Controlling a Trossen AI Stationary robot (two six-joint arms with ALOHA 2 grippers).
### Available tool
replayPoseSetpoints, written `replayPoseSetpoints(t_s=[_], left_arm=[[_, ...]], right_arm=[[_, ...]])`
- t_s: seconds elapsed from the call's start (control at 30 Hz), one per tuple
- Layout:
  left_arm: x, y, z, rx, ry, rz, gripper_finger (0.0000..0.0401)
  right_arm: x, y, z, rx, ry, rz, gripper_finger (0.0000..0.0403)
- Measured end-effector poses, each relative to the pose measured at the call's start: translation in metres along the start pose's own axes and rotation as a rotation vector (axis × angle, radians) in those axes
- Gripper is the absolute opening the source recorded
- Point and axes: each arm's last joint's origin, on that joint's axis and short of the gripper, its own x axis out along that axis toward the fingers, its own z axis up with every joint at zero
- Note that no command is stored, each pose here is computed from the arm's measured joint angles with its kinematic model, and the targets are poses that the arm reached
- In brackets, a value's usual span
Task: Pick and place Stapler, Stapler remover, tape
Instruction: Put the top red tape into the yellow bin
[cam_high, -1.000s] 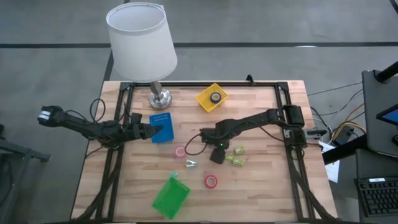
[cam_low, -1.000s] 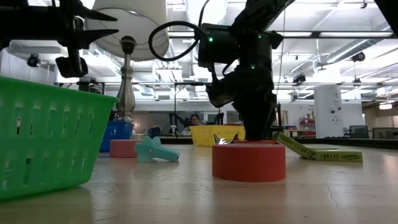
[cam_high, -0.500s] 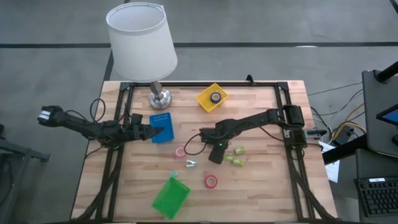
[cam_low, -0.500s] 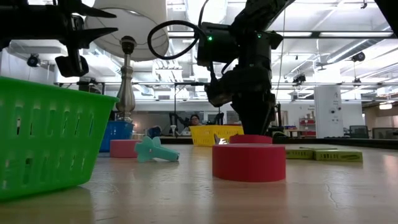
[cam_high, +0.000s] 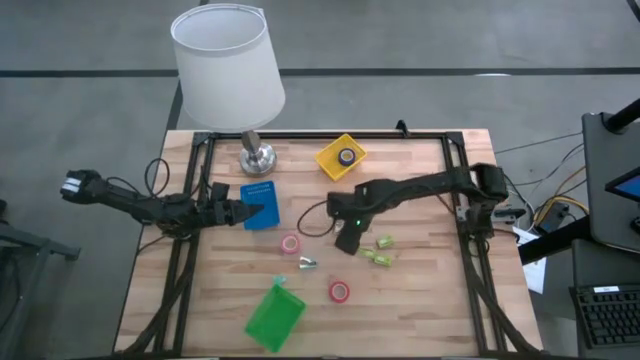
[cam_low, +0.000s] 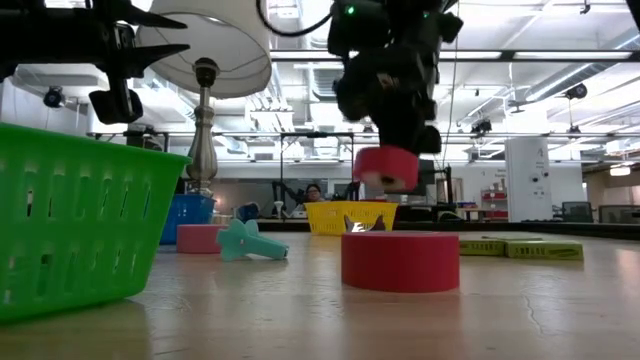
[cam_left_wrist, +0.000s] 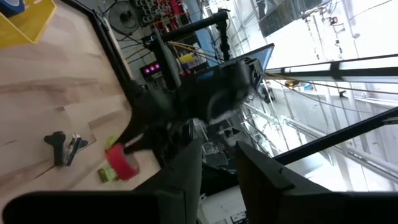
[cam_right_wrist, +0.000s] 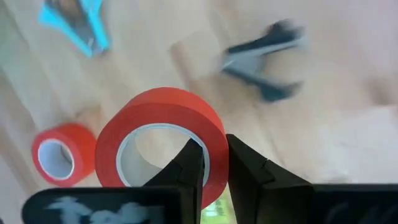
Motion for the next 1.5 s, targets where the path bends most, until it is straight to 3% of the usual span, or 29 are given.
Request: replayPoseSetpoints(t_s=[0.17,0.43,0.8,1.17,1.3,1.5], left_arm=[[0.000,0.000,0.000,0.000,-0.013,0.006,0.0099],[0.000,0.000,0.001,0.001,-0.021,0.010,0.0099],[0.000,0.001,0.001,-0.004,-0.045,0.021,0.0100],[0.000,0.001,0.001,-0.007,-0.044,0.020,0.0101],[0.000,0.001,0.001,-0.004,-0.044,0.021,0.0099],[0.000,0.001,0.001,-0.005,-0.044,0.020,0.0101]], right_arm=[[-0.039,-0.030,0.012,0.120,-0.131,-0.023,0.0047],[-0.081,-0.099,0.031,0.329,-0.265,-0.045,0.0045],[-0.105,-0.153,0.076,0.346,-0.345,-0.095,0.0047],[-0.078,-0.200,0.128,0.333,-0.174,-0.163,0.0048],[-0.055,-0.214,0.138,0.341,-0.063,-0.169,0.0049],[-0.039,-0.222,0.146,0.315,-0.009,-0.180,0.0050]])
